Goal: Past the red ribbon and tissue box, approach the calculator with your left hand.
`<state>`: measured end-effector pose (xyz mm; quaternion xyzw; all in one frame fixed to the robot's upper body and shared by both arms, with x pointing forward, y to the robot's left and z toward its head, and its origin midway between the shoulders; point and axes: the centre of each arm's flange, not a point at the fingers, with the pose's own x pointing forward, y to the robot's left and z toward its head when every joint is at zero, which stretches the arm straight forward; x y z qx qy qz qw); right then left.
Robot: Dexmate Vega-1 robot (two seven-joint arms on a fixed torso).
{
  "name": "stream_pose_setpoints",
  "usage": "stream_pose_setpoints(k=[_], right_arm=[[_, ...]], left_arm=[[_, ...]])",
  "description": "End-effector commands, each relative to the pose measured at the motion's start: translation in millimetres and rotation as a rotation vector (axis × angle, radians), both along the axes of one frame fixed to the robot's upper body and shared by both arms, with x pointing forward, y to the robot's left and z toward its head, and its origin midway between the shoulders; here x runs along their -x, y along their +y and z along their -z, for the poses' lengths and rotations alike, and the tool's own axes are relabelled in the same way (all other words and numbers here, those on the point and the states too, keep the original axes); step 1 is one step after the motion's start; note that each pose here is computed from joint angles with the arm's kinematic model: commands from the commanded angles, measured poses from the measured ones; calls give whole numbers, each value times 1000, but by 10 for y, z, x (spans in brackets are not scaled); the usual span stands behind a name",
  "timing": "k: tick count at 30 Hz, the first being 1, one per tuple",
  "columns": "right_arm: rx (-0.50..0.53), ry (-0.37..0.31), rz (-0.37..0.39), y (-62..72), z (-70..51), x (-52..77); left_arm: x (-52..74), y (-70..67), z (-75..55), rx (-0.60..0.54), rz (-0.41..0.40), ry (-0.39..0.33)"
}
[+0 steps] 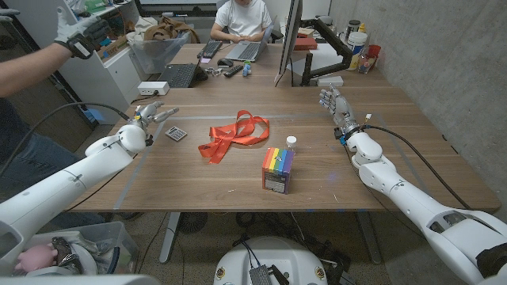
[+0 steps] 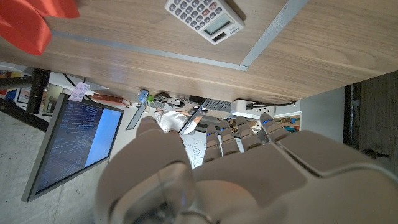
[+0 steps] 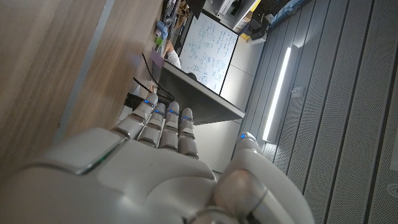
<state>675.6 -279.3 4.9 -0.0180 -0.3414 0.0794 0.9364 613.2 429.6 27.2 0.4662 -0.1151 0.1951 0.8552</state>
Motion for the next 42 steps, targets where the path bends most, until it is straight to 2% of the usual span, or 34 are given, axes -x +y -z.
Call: stream_pose_setpoints(k=[1,14,30,42], right_arm=[[1,-6,1,-11,1,24],[5,-8,3,-8,-19,19],[5,-8,-7,26,-29,-58],[9,-25,-14,22,-78,-49]], left_arm=[[-156,-71,30,-43,3,38],[-287,-125,44,-85,8,64],[-421,-188,95,-89,24,86],[-444,-256,127,-88,21,93]])
